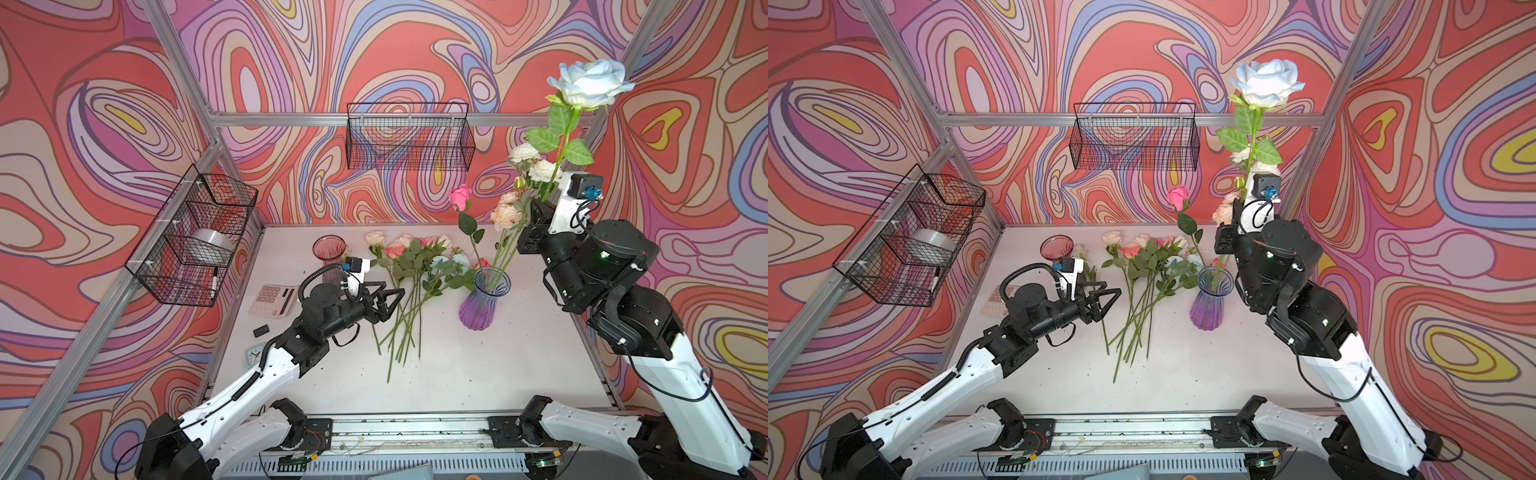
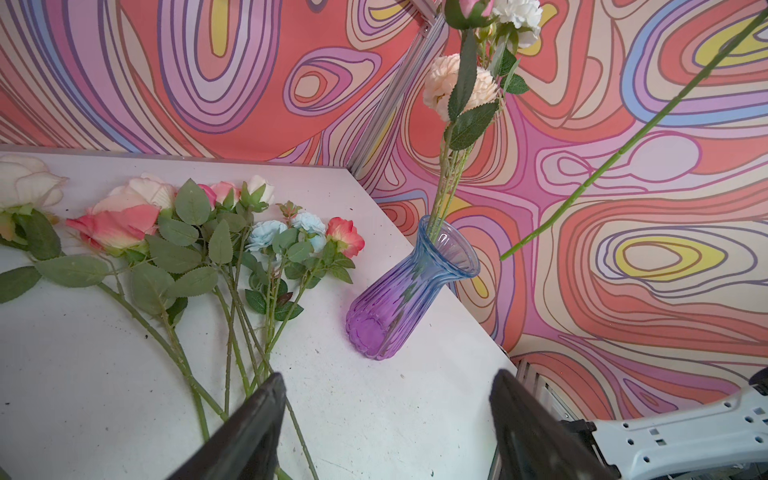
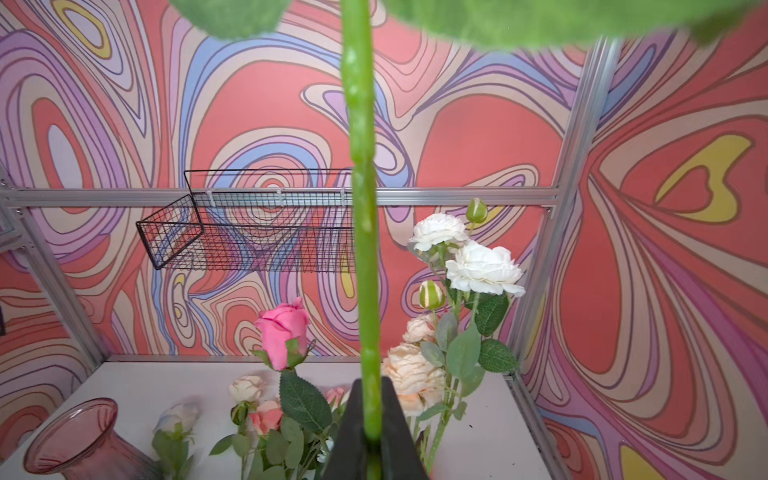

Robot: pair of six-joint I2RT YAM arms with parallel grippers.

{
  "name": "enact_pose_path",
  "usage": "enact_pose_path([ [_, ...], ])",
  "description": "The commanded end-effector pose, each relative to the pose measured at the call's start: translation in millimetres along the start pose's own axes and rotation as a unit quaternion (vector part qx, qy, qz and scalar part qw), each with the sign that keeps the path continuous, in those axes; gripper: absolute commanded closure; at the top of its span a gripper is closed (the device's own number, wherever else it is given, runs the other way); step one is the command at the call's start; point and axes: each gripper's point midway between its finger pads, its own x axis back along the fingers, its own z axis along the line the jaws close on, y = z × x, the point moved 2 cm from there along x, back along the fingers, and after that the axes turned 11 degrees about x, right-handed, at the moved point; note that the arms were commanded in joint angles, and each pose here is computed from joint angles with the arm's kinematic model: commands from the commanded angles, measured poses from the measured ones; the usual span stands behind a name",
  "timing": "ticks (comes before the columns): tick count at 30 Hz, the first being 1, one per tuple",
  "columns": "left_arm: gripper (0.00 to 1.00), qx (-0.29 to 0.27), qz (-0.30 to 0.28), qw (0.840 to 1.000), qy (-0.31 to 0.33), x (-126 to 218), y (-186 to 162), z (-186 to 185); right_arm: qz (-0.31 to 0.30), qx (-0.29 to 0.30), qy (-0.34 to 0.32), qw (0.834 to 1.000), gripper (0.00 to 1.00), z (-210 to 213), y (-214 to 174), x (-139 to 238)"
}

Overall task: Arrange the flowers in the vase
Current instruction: 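Raise the white rose high with the right gripper above the vase, then lower the white rose stem into the purple-blue vase with the right gripper, then release the white rose and withdraw the right gripper while the left gripper reaches stems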

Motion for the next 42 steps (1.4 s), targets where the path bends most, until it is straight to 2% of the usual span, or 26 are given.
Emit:
enact_pose_path([
  [1,0.22,0.003,0.003,1.0,0.006,-3,-1,3,0.001,0.025,-0.026,0.999,1.0,-6,1,-2],
  [8,0.23,0.002,0.004,1.0,0.012,0,-3,6,0.004,0.037,-0.026,0.999,1.0,8,-10,-16],
  [14,0.23,0.005,0.005,1.0,0.014,1,-5,8,0.027,0.033,-0.03,0.999,1.0,16,-45,-34],
  [19,0.23,0.004,0.005,1.0,0.014,0,-6,8,0.056,0.02,-0.04,0.997,1.0,7,-75,-49],
  [24,0.23,0.008,0.01,1.0,0.018,-4,-9,13,0.083,0.014,-0.035,0.996,1.0,11,-105,-51],
  [28,0.22,0.02,0.02,0.998,0.057,-16,-14,32,0.131,0.014,-0.016,0.991,0.86,23,-137,-52],
  [31,0.24,0.036,0.047,0.989,0.136,-30,-21,62,0.149,0.008,-0.019,0.989,0.68,22,-147,-49],
  [35,0.34,0.054,0.102,0.965,0.238,-46,-38,101,0.129,-0.021,-0.019,0.991,0.63,12,-138,-34],
  [39,0.42,0.081,0.138,0.94,0.302,-58,-58,132,0.131,-0.037,0.0,0.991,0.62,11,-135,-23],
  [42,0.51,0.096,0.173,0.925,0.325,-76,-73,150,0.13,-0.056,0.027,0.99,0.62,15,-136,-15],
])
